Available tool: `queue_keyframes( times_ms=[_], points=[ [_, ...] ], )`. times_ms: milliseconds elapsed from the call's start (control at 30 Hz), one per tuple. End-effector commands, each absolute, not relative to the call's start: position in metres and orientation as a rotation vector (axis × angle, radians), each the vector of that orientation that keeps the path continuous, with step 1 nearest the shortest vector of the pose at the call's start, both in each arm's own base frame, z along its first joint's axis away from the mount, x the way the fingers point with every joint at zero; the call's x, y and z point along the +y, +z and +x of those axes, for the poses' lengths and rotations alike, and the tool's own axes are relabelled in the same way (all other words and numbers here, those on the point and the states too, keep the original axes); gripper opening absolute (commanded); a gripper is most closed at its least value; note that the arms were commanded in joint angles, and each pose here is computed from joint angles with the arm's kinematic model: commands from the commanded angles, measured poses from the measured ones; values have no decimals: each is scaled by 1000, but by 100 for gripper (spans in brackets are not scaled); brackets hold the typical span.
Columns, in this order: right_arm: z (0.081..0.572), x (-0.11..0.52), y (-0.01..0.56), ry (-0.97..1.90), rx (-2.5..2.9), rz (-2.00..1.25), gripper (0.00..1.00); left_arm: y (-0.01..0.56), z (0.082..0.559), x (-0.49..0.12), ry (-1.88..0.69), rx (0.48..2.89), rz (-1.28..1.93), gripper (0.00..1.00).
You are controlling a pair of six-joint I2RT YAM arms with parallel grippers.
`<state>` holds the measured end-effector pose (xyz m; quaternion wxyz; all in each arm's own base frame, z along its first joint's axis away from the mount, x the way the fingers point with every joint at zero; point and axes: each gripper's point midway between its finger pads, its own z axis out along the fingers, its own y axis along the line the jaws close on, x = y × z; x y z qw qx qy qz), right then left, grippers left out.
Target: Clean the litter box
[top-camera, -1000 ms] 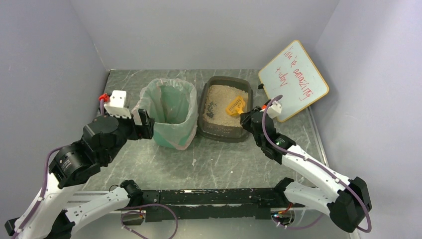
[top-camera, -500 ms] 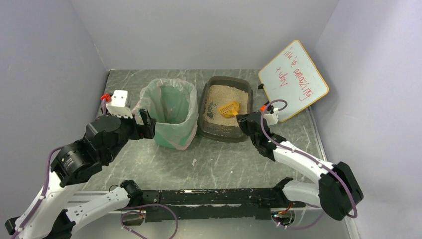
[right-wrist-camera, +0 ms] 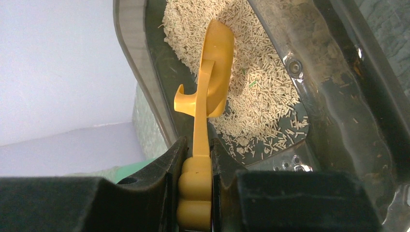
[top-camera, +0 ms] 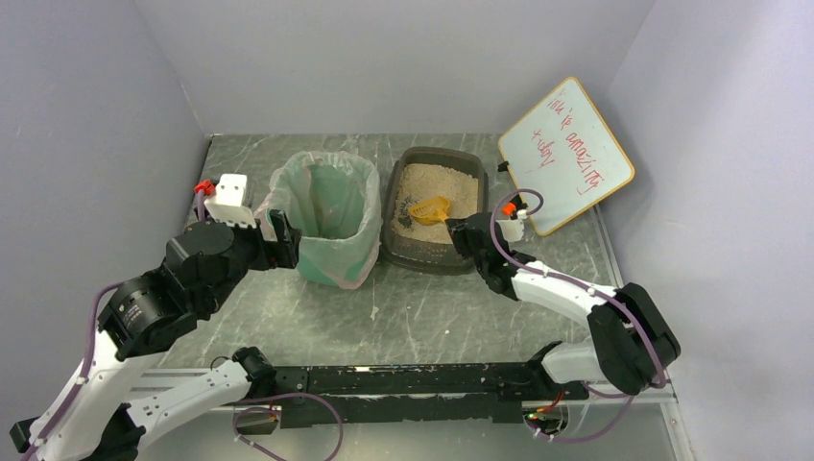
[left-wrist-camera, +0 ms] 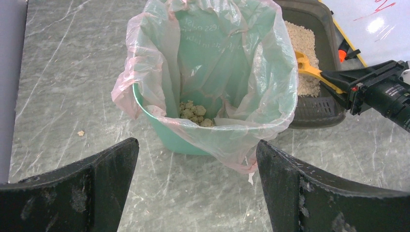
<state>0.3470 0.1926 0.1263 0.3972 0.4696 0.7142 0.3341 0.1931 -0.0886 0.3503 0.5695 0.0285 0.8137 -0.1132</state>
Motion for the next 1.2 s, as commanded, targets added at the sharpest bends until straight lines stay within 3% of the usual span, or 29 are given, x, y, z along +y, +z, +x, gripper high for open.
queue_keyframes(
  times_ms=[0,133,433,1167],
  points=[
    [360,196,152,910,1729,1209,16,356,191,-86,-278,1899,44,97],
    [359,195,152,903,1738,1197,33,357,189,-82,-274,1895,34,97],
    [348,183,154,870,1745,1176,50,355,188,-86,-304,1898,33,97],
    [304,141,185,709,1789,952,54,346,183,-97,-396,1906,29,97]
  ],
)
